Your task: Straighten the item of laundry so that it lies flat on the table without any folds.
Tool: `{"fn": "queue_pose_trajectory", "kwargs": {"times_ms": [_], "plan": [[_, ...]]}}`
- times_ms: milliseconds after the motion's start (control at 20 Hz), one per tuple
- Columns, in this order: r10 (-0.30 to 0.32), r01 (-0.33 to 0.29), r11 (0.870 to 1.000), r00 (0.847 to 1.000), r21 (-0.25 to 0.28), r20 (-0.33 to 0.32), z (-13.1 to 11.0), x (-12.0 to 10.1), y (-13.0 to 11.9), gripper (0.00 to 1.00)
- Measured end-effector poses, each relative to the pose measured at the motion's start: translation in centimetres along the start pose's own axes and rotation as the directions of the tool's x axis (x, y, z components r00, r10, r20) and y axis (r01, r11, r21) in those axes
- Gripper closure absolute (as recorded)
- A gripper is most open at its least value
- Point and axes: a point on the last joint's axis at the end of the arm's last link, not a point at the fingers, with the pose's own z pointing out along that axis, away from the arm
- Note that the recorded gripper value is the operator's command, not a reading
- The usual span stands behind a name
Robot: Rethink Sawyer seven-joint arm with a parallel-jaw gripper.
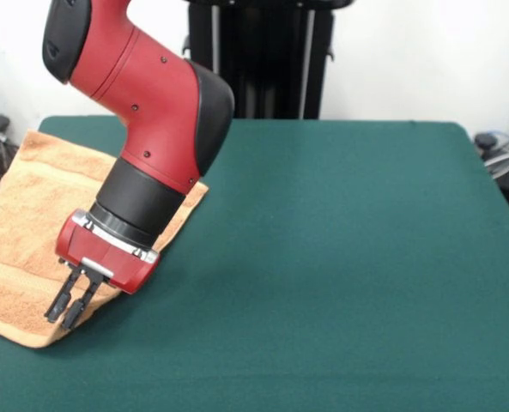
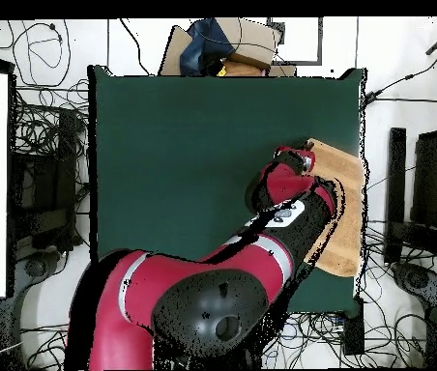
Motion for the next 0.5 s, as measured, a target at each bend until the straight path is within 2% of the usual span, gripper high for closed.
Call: {"fn": "queue_pose_trajectory", "kwargs": {"times_ms": [500], "plan": [[-0.006,0.006,1.000,1.000,-0.003,0.007,-0.13,-0.12,0.00,1.00]]}}
